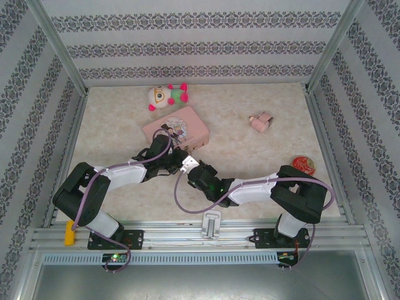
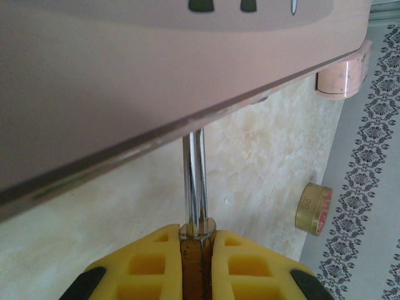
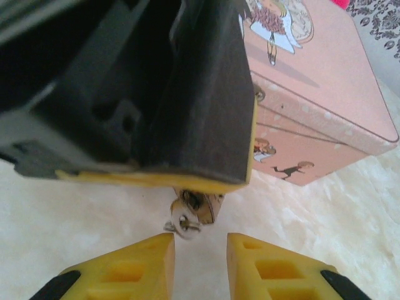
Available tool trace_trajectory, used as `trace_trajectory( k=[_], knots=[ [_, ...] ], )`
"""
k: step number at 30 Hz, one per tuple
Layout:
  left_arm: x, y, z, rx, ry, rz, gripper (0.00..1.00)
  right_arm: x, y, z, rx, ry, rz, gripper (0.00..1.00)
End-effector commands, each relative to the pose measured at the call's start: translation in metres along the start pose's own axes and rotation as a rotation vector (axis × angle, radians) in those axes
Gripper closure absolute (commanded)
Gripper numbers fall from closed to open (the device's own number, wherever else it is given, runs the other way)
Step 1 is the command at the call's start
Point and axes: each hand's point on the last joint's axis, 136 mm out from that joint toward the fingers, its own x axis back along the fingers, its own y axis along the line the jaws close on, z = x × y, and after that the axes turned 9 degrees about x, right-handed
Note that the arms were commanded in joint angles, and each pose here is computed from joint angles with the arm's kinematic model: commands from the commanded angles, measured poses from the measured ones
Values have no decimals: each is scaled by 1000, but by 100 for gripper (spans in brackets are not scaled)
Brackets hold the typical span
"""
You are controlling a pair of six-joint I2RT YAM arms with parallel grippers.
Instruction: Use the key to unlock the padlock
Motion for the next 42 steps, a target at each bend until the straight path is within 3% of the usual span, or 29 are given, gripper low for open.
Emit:
trace_trajectory(
  k=[1, 42],
  knots=[
    [-4, 6, 11, 4, 59, -27, 100, -7, -8, -16, -43, -56, 19, 72],
    [-3, -1, 10, -6, 60, -21, 100, -18, -12, 16, -34, 39, 51, 70]
  ],
)
